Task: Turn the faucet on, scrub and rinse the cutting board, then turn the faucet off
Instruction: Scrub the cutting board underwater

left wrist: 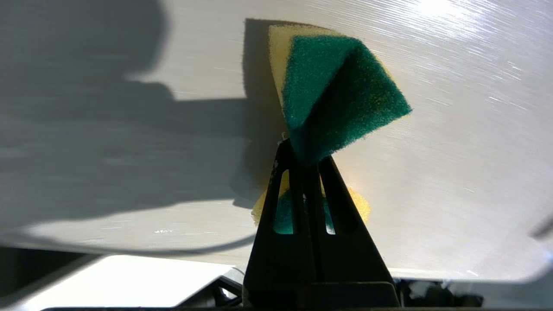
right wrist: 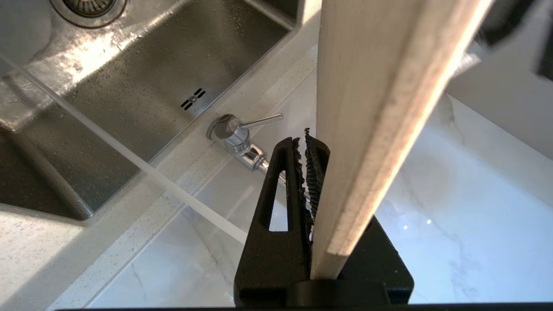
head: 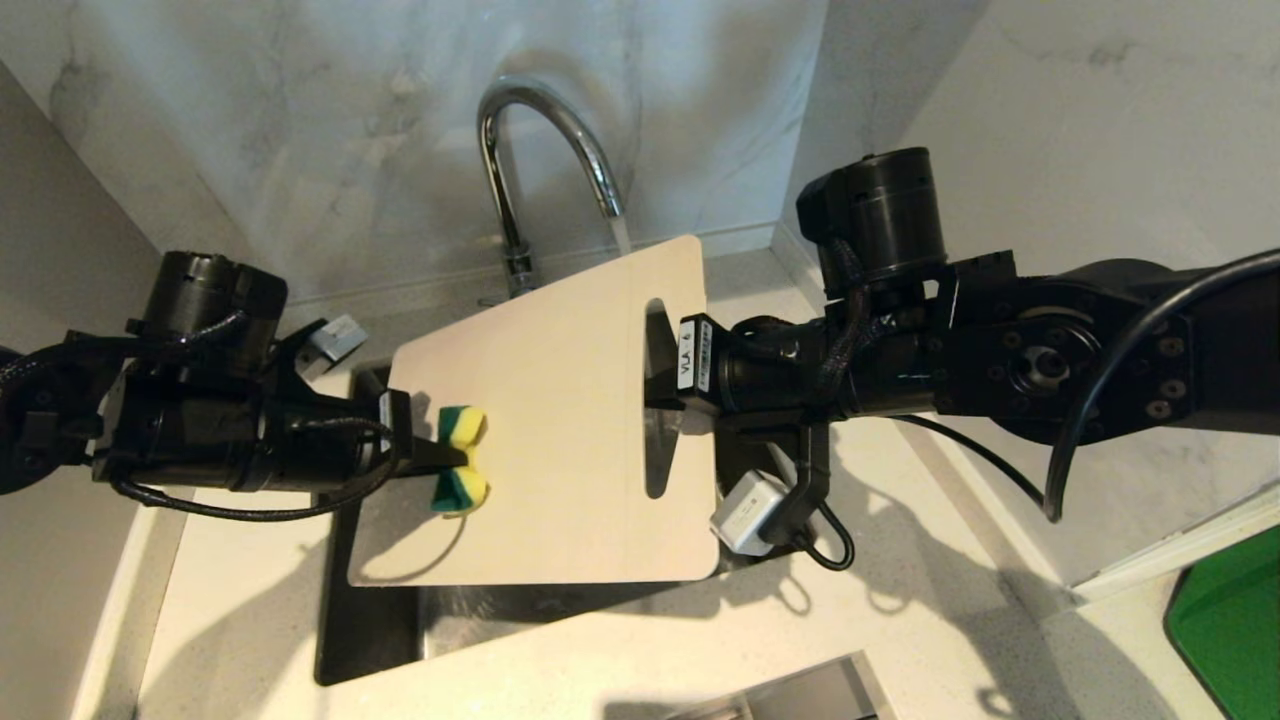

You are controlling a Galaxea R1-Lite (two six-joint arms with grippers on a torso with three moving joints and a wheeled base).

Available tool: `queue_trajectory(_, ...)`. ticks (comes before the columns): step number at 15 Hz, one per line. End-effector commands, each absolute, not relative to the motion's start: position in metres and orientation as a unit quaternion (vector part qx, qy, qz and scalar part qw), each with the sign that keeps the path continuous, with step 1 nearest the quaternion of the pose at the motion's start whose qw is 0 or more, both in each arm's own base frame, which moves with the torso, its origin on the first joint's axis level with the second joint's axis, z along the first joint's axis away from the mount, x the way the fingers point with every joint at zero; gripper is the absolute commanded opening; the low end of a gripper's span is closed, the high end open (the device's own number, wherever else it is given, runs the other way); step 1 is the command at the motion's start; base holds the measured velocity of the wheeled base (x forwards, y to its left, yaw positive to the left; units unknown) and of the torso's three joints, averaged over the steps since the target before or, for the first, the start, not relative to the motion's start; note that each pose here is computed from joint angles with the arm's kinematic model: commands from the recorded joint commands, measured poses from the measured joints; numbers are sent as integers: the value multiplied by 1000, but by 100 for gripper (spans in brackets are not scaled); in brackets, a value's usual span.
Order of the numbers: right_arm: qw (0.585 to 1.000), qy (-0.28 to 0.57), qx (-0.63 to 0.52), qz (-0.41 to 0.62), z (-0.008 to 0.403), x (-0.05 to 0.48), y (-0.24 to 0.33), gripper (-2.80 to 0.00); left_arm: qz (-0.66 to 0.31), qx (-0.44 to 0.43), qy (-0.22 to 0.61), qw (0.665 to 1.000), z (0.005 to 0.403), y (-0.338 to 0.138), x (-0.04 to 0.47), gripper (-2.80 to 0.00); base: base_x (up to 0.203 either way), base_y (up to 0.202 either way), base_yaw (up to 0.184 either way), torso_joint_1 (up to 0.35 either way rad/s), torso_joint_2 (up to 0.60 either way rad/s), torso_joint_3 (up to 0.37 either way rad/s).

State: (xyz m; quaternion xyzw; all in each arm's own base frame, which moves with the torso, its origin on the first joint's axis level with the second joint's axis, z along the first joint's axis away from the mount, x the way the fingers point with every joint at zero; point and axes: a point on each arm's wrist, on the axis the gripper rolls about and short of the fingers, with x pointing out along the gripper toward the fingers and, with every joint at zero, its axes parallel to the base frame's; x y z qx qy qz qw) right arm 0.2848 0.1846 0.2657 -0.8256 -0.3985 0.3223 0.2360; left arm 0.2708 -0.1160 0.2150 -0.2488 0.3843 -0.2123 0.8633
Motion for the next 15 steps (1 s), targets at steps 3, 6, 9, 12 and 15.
queue_trajectory(3, 232, -404, -826, 317, 268, 283, 184, -280, -172, -263, 408, 857, 190, -74, 281, -280, 0, 0, 0, 0, 0, 0)
queue_trajectory(6, 236, -403, -826, 316, 270, 281, 183, -280, -149, -273, 414, 855, 175, -38, 289, -280, 0, 0, 0, 0, 0, 0)
queue_trajectory(9, 236, -403, -826, 316, 270, 281, 183, -280, -139, -270, 419, 855, 163, -13, 289, -280, 0, 0, 0, 0, 0, 0)
queue_trajectory(12, 236, -403, -826, 317, 270, 281, 183, -280, -132, -275, 415, 857, 162, -2, 290, -280, 0, 0, 0, 0, 0, 0)
queue_trajectory(15, 236, -402, -825, 319, 268, 281, 183, -280, -141, -271, 383, 872, 183, -1, 288, -280, 0, 0, 0, 0, 0, 0)
